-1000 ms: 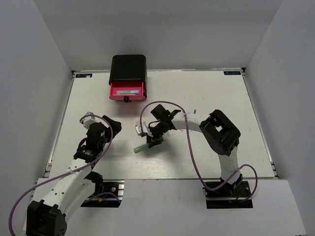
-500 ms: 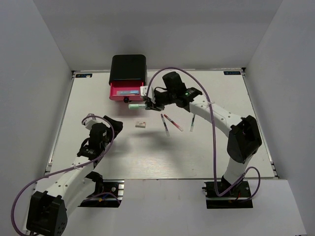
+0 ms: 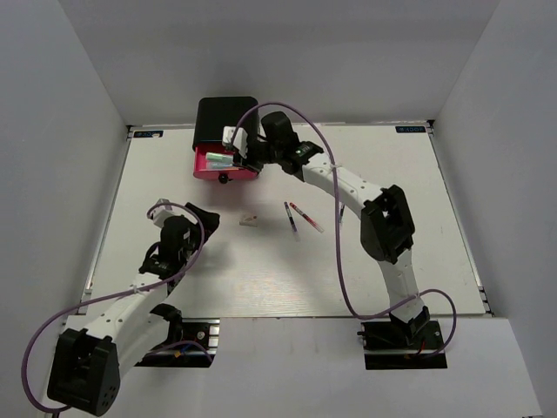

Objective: Sort the stationery into containers
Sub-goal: Place the stationery in the drawer, then close the drawer in the storage box.

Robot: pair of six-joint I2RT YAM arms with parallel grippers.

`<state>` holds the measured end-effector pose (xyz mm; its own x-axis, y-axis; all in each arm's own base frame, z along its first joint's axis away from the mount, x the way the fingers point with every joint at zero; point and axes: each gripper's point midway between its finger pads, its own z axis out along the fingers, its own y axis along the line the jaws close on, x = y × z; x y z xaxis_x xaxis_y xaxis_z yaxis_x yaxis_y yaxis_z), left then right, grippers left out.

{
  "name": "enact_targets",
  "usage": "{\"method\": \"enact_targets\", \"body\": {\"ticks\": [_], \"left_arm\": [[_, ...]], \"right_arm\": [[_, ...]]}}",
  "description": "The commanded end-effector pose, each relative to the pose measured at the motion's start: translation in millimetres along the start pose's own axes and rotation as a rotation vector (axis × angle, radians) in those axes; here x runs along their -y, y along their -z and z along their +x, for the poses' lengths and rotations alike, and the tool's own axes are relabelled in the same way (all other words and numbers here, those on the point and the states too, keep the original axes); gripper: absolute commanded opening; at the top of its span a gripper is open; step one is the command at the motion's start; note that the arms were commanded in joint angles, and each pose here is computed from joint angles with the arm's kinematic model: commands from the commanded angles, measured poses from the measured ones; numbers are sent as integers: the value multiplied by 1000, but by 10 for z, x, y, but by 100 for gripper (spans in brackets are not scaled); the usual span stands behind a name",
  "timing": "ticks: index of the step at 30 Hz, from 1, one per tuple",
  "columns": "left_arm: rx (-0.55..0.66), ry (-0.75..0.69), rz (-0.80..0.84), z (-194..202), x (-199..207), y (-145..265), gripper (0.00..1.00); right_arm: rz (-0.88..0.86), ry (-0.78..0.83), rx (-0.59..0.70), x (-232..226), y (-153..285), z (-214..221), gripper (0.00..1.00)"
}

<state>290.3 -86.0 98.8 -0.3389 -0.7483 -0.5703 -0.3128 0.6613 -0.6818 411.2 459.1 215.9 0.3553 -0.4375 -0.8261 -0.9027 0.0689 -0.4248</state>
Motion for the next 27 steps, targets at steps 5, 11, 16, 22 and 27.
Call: {"method": "enact_targets", "body": {"ticks": [5, 11, 16, 22, 27], "left_arm": [[0, -15, 26, -6, 86, -71, 97], [28, -51, 80, -117, 328, -236, 97], [3, -118, 92, -128, 508, -485, 88], [21, -141, 114, -209, 667, -711, 73], [31, -190, 122, -277, 785, -827, 76]], "right_arm": [[126, 50, 113, 401, -130, -347, 13], [130, 36, 102, 387, -128, -279, 61], [191, 44, 155, 542, 90, -538, 60], [222, -27, 161, 586, 405, -547, 46], [252, -36, 115, 518, 797, -342, 46]]}}
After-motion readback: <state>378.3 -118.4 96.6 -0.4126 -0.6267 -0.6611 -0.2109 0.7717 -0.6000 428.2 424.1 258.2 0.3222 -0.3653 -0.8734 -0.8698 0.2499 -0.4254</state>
